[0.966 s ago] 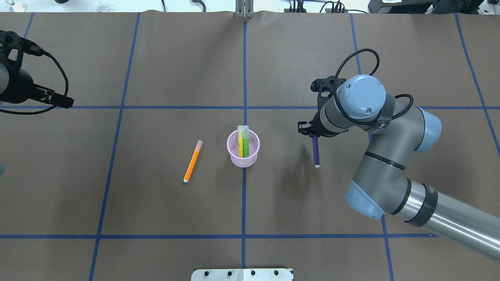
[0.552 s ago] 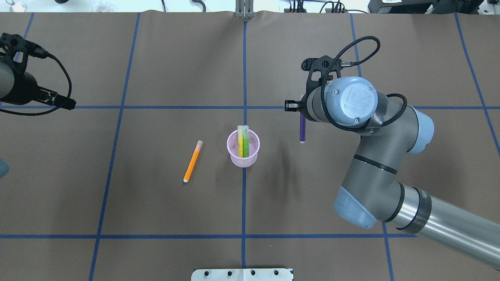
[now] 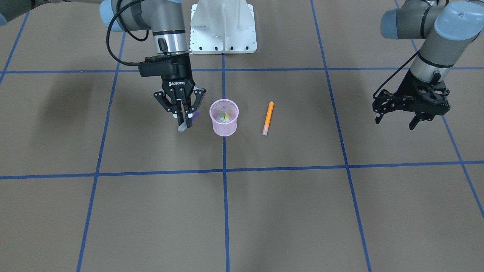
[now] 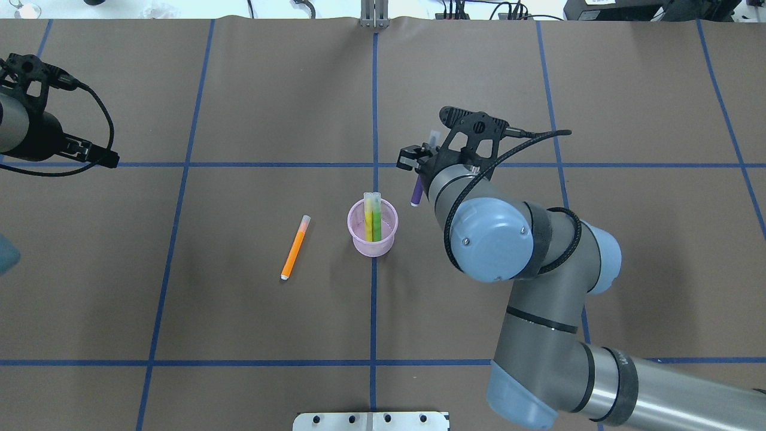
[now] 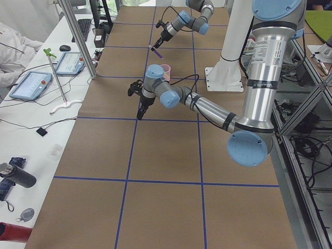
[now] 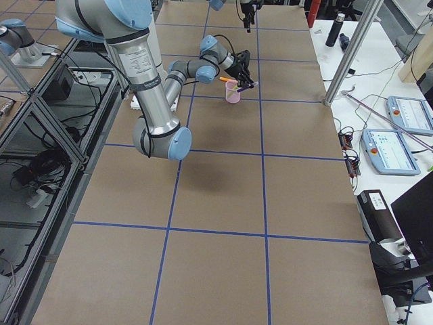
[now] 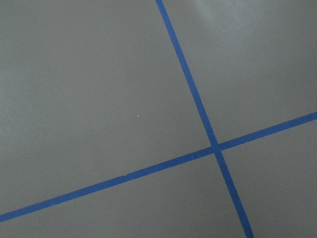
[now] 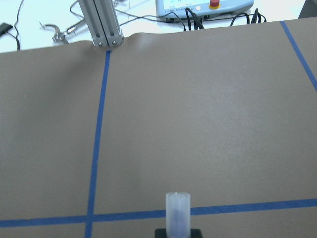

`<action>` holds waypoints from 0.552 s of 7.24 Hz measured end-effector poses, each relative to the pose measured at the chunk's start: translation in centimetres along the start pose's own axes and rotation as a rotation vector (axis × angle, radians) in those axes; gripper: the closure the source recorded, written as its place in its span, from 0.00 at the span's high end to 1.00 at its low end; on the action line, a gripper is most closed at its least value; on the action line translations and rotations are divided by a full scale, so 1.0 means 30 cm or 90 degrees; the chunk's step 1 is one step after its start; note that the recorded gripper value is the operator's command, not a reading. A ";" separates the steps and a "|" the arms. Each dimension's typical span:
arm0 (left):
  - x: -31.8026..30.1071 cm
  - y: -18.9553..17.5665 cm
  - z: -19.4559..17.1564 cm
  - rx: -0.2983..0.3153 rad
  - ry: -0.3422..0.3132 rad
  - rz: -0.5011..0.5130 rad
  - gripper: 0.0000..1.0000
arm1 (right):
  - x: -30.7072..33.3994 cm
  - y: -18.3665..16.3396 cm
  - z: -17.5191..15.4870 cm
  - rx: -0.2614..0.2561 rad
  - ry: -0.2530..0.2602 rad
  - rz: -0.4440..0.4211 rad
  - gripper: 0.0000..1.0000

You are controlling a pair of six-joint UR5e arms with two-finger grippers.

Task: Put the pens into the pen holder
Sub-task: 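Carry the purple marker with the right gripper over the pink cup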

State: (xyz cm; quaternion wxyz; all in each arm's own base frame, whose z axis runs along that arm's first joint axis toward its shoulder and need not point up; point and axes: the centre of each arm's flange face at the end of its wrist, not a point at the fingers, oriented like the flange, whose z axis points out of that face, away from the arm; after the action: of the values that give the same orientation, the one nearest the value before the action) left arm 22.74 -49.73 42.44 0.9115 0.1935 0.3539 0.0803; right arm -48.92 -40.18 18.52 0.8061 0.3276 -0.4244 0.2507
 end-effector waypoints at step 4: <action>0.003 -0.028 0.042 -0.006 -0.002 -0.002 1.00 | -0.078 0.187 -0.084 0.068 -0.024 -0.002 0.00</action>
State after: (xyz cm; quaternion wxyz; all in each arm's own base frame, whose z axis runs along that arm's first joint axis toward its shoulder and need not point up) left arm 23.67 -50.85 42.90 0.9131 0.1886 0.3525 0.0803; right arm -52.65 -34.91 17.23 0.7797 0.3753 -0.4251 0.2654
